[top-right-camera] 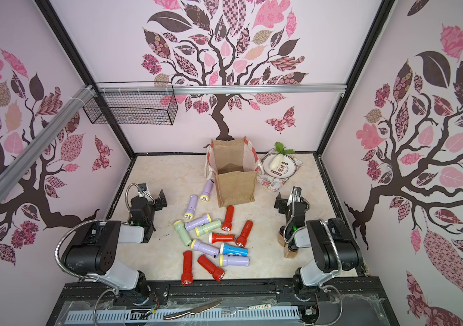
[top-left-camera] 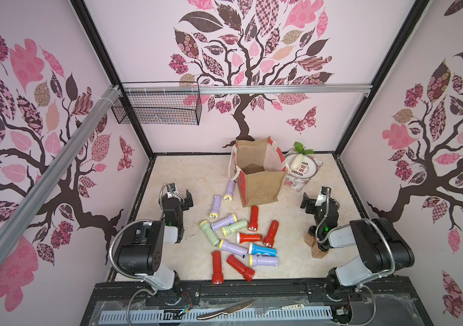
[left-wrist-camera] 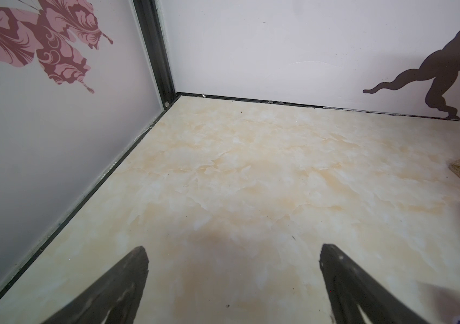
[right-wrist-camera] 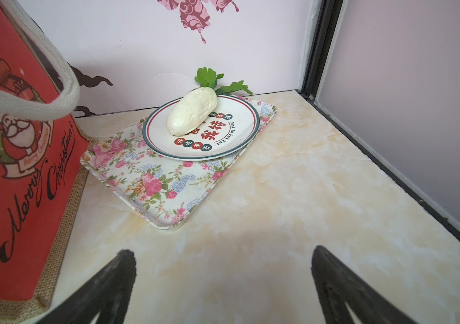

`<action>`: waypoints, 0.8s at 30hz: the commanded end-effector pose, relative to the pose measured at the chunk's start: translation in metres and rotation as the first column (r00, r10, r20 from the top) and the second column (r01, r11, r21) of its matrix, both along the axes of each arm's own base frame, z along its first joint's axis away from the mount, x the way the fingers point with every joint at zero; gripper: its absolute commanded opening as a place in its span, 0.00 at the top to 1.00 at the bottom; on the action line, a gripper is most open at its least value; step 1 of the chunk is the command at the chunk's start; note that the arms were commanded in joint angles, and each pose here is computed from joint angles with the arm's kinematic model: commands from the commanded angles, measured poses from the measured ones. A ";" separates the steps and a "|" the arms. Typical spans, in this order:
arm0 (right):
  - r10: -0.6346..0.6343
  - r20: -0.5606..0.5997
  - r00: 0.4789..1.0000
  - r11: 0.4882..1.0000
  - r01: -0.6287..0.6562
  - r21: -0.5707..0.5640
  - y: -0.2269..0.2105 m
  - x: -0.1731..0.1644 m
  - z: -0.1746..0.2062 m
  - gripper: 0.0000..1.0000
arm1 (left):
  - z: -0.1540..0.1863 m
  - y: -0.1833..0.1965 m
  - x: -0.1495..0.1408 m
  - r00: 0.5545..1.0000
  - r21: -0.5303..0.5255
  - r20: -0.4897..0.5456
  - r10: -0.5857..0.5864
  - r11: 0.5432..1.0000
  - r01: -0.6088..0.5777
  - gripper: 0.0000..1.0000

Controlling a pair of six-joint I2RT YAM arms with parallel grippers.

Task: Put the flashlights into the tote bags
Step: Pick up the flashlight from the center of the board.

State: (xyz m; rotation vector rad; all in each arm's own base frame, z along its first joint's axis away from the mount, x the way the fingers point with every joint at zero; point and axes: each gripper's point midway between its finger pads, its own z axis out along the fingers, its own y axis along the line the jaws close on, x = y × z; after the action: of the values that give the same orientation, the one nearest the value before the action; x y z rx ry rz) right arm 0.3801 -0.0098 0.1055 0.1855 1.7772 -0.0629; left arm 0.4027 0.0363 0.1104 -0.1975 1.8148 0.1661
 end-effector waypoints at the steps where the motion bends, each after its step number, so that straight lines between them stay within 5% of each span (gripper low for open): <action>1: -0.012 0.025 1.000 1.000 0.012 0.004 -0.002 0.005 0.006 0.01 | -0.003 0.001 -0.004 1.000 0.005 -0.001 -0.002 1.000 0.002 0.02; 24: -0.012 0.034 0.999 1.000 0.012 0.003 -0.002 0.004 0.008 0.00 | -0.003 0.001 -0.004 1.000 0.005 0.000 -0.001 1.000 0.001 0.02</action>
State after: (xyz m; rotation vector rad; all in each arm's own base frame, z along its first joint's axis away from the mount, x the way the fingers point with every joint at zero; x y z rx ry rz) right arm 0.3802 -0.0098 0.1057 0.1855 1.7764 -0.0628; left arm 0.4027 0.0363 0.1102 -0.1974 1.8156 0.1661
